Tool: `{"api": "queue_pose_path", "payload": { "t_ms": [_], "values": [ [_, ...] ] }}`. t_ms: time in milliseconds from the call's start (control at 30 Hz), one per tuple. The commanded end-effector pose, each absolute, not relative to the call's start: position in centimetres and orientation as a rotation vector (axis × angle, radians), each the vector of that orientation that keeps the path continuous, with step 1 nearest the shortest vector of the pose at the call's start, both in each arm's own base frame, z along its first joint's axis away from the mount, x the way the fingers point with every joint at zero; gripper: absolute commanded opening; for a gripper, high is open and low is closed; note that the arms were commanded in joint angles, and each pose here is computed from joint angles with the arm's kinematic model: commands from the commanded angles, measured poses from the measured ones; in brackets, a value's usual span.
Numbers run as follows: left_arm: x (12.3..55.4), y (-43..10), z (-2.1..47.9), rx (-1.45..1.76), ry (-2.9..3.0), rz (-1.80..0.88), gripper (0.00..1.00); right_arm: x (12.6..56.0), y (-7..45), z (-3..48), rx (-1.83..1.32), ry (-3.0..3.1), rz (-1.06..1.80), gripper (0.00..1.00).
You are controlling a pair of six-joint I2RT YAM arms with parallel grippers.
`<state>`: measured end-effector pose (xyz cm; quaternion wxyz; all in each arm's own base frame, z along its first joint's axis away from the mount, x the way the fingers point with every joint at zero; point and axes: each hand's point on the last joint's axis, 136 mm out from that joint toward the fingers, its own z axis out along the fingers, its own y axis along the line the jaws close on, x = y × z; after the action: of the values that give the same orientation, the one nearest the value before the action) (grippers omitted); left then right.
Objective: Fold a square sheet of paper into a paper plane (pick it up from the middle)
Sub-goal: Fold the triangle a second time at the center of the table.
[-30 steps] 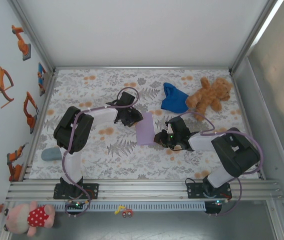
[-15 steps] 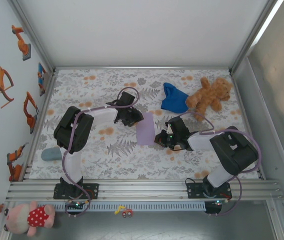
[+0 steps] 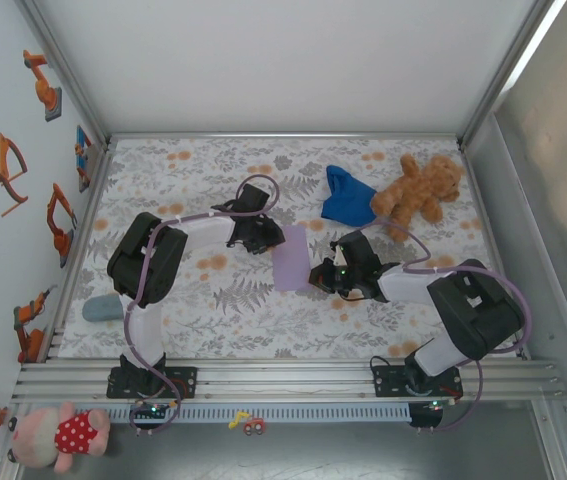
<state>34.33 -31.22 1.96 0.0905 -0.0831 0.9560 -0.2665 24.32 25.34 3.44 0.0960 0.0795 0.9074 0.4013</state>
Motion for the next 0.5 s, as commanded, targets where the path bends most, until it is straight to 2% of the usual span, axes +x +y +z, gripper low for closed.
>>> {"api": "queue_pose_path", "payload": {
  "t_ms": [0,467],
  "values": [
    [32.9,-30.3,-0.1,-0.251,2.914,-0.749,0.23,25.4,26.7,5.5,0.153,2.619,1.248,0.0],
    [32.5,-30.1,-0.5,-0.263,2.922,-0.75,0.19,29.3,30.1,5.8,0.107,2.553,1.341,0.0]
  ]
}}
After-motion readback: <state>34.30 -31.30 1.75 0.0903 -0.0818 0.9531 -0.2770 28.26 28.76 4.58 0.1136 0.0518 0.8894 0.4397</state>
